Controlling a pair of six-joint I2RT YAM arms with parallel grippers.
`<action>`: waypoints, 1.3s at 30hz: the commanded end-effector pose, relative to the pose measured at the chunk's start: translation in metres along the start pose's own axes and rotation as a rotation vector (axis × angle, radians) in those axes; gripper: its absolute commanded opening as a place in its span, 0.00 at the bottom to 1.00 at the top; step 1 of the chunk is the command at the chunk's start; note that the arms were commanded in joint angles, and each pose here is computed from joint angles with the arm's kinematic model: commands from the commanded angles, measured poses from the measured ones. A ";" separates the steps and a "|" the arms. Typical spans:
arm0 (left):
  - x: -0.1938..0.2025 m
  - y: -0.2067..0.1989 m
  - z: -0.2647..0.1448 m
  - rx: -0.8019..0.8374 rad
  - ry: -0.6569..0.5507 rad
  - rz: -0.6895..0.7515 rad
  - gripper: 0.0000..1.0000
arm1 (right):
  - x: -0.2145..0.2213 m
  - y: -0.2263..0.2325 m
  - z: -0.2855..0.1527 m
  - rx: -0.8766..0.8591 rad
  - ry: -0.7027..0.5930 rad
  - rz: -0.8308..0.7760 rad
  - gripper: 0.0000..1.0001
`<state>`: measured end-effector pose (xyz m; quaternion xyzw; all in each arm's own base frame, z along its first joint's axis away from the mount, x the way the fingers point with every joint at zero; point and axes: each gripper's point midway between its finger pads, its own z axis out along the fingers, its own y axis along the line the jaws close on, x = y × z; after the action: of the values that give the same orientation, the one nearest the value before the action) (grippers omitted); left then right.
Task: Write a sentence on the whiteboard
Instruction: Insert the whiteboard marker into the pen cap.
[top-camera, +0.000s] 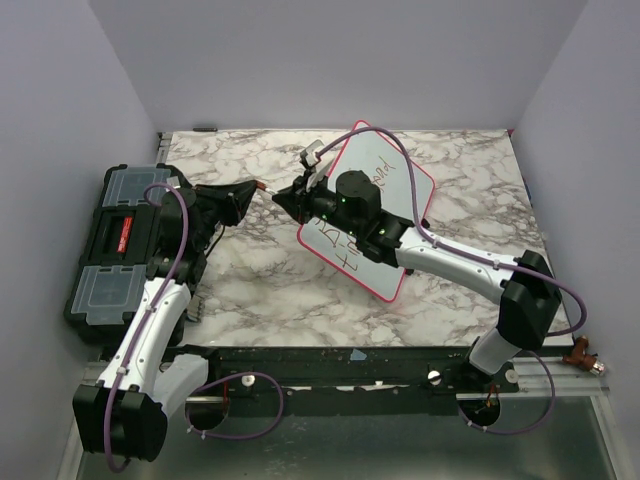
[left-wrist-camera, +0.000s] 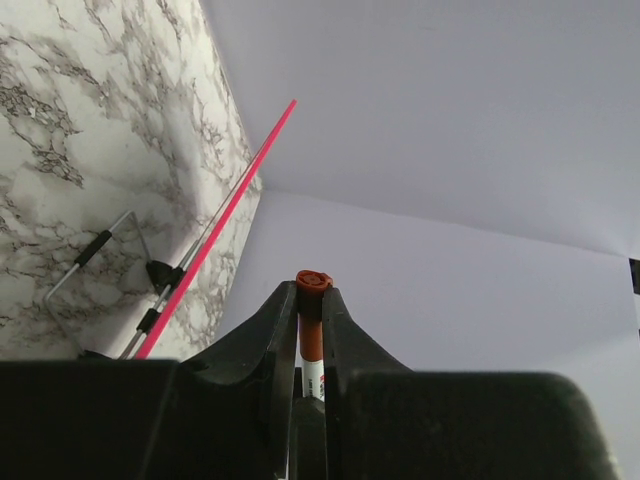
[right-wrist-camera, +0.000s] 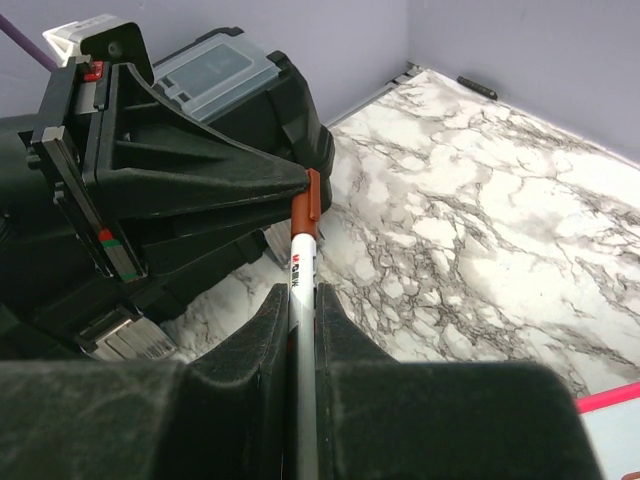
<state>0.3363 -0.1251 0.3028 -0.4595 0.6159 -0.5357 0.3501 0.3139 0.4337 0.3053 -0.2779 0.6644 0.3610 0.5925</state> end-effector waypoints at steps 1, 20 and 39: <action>0.029 -0.020 -0.017 0.032 0.137 0.021 0.00 | -0.004 -0.004 0.011 -0.006 -0.017 -0.082 0.01; 0.053 -0.030 -0.021 0.042 0.232 0.038 0.00 | 0.004 0.013 0.018 -0.096 -0.054 -0.394 0.01; 0.088 -0.046 -0.034 0.062 0.366 0.122 0.00 | 0.012 0.028 0.012 -0.153 -0.086 -0.569 0.00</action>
<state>0.3415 -0.1289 0.3243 -0.4421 0.6361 -0.5096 0.3745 0.3161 0.4414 0.3211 -0.4551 0.5094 0.2127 0.6987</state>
